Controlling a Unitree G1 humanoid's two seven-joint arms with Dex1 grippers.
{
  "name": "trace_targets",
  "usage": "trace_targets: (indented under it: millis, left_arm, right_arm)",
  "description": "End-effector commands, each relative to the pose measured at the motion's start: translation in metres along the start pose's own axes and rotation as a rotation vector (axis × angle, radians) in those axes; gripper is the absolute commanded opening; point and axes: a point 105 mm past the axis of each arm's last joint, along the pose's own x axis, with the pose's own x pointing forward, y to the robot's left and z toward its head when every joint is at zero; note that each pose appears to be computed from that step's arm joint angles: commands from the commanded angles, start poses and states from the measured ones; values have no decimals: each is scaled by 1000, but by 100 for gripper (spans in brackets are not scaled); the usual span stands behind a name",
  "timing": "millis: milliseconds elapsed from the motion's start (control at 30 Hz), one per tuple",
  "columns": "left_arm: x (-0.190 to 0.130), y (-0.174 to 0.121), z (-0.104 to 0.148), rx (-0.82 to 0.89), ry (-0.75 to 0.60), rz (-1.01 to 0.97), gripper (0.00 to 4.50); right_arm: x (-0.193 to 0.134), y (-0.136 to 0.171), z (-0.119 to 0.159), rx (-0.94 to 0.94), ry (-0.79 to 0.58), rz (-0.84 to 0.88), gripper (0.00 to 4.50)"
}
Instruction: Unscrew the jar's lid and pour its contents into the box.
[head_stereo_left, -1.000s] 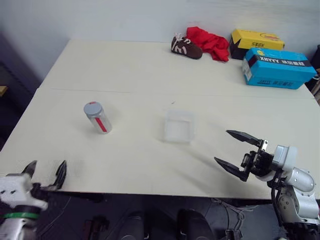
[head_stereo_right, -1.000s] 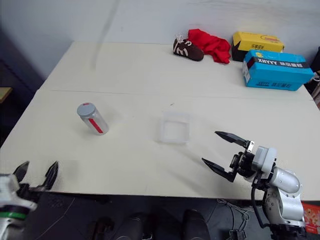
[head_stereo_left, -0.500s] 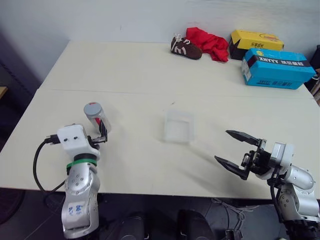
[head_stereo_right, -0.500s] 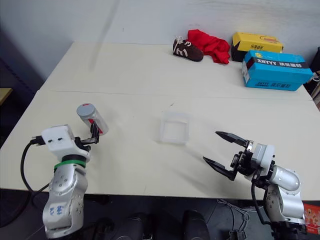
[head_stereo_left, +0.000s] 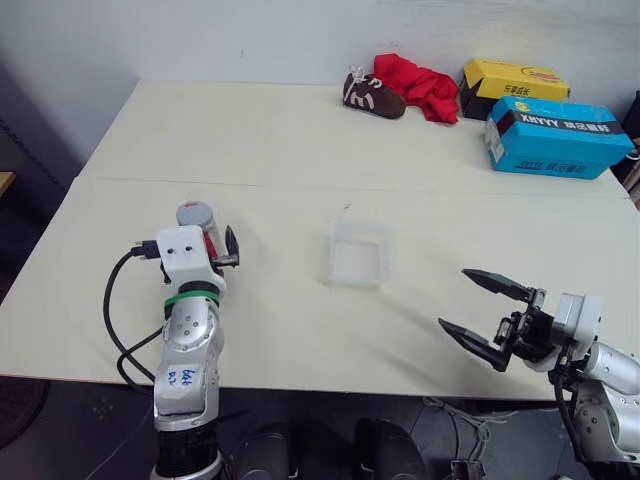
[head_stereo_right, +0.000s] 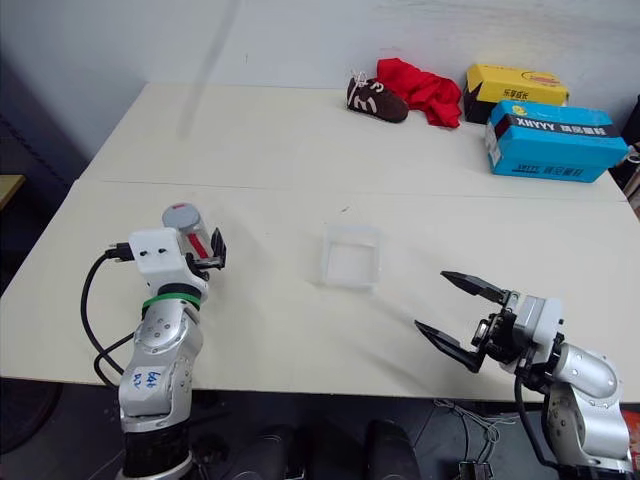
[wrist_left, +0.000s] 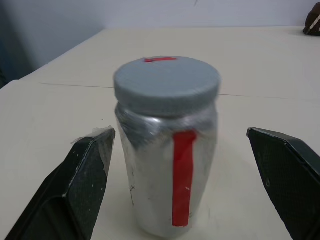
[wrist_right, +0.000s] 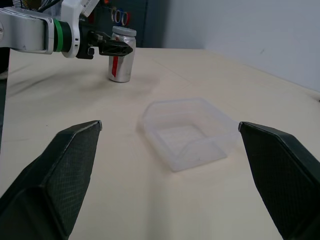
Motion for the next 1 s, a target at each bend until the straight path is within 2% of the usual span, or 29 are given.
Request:
trace_targets:
  millis: [33,233,433,767,900,1000]
  left_arm:
    - [1,-3,6,-2,-32,26,447]
    - [10,2,1,-16,-55,125,447]
    - [21,-11,-5,-30,-65,117,447]
    - [31,-12,1,-4,-144,134,447]
    - [33,-12,2,22,-171,120,357]
    - [33,-16,3,12,-184,93,255]
  right_arm:
    - [-1,-3,11,-31,-24,-10,450]
    - [-7,-9,12,-28,-4,-27,450]
    - [-10,-10,12,-24,7,-29,450]
    - [-13,-8,10,-17,14,-58,450]
    - [-16,-5,6,-1,22,-68,450]
    - [-15,-3,5,4,21,-77,450]
